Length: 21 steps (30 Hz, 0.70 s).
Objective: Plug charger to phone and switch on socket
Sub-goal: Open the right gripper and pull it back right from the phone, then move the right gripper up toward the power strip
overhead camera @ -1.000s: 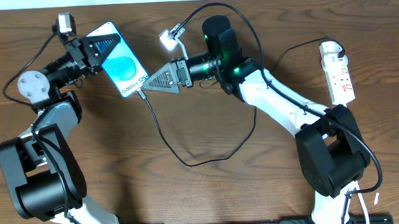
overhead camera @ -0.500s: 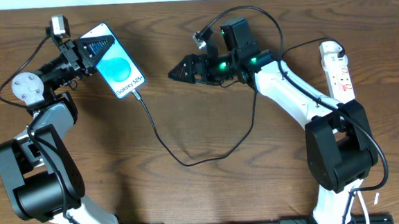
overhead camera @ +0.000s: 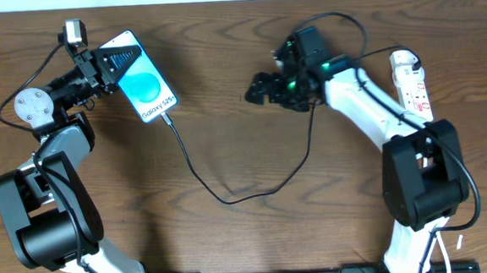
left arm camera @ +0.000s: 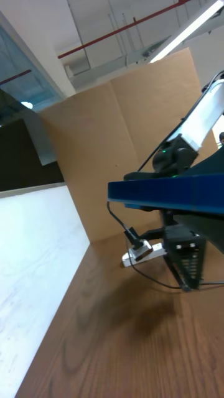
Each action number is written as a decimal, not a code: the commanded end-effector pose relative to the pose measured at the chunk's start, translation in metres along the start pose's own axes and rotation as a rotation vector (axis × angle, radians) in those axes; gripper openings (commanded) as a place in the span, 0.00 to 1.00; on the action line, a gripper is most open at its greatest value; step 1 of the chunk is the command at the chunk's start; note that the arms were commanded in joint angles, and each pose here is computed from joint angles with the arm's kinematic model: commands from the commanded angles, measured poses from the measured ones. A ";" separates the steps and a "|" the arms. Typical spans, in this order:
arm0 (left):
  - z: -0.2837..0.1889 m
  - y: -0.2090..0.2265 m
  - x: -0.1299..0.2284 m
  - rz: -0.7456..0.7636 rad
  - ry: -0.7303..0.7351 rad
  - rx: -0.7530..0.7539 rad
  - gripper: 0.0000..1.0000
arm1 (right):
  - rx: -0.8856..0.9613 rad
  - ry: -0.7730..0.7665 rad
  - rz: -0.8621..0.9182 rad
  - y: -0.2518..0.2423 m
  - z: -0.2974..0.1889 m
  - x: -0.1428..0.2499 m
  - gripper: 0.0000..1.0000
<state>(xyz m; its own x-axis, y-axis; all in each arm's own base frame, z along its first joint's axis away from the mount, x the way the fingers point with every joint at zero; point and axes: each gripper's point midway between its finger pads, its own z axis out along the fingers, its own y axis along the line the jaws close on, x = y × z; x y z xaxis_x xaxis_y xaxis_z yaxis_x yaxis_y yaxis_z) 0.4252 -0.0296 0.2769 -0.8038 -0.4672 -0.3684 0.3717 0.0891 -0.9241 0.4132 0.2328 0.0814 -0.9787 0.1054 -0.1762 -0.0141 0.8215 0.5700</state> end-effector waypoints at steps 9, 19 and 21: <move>0.000 -0.013 0.003 0.067 0.026 0.001 0.07 | 0.367 -0.115 0.091 -0.074 -0.068 -0.011 0.94; 0.002 -0.011 0.010 0.079 0.068 -0.005 0.07 | 0.328 -0.267 0.021 -0.029 -0.136 -0.011 0.91; 0.004 -0.010 0.013 0.078 0.079 -0.003 0.07 | 0.313 -0.291 0.007 -0.021 -0.146 -0.010 0.91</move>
<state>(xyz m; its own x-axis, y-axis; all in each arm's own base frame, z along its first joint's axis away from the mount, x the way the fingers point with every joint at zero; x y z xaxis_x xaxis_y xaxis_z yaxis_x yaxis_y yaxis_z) 0.4185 -0.0339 0.2716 -0.8219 -0.4172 -0.3878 0.3797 0.1062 -0.9190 0.3955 0.1326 0.1637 -0.9032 0.2413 -0.3549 0.1298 0.9418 0.3100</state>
